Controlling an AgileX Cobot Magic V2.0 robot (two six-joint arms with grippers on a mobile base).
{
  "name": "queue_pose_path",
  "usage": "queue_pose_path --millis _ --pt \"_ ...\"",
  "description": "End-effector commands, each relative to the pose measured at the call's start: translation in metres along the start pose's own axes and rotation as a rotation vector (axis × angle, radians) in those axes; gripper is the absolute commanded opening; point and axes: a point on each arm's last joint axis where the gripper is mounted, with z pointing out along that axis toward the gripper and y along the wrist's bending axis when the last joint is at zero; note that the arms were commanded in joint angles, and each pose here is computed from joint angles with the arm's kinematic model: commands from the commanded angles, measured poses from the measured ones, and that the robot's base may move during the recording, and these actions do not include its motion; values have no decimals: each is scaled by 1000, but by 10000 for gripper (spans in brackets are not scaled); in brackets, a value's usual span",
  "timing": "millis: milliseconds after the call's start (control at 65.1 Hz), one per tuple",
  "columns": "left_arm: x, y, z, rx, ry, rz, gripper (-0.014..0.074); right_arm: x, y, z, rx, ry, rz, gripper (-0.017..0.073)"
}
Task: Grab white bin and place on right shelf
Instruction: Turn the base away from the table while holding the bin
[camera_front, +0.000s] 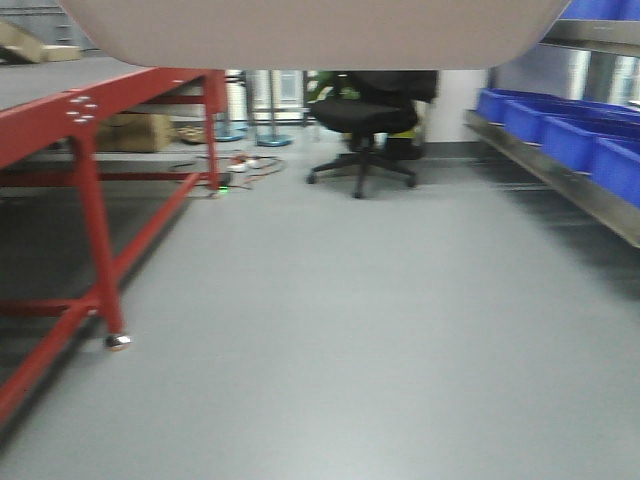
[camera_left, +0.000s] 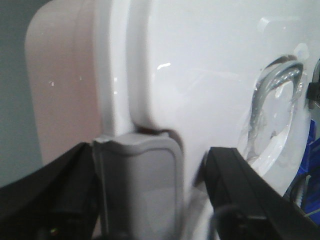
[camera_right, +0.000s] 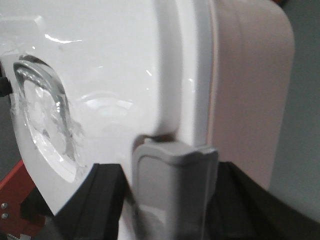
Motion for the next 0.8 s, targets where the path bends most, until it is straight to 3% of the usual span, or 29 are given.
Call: queue_pose_path --millis 0,783 --pt "-9 -45 -11 311 -33 1 293 -7 36 -9 -242 -29 -14 349" --pt "-9 -45 -11 311 -33 1 293 -7 36 -9 -242 -29 -14 349"
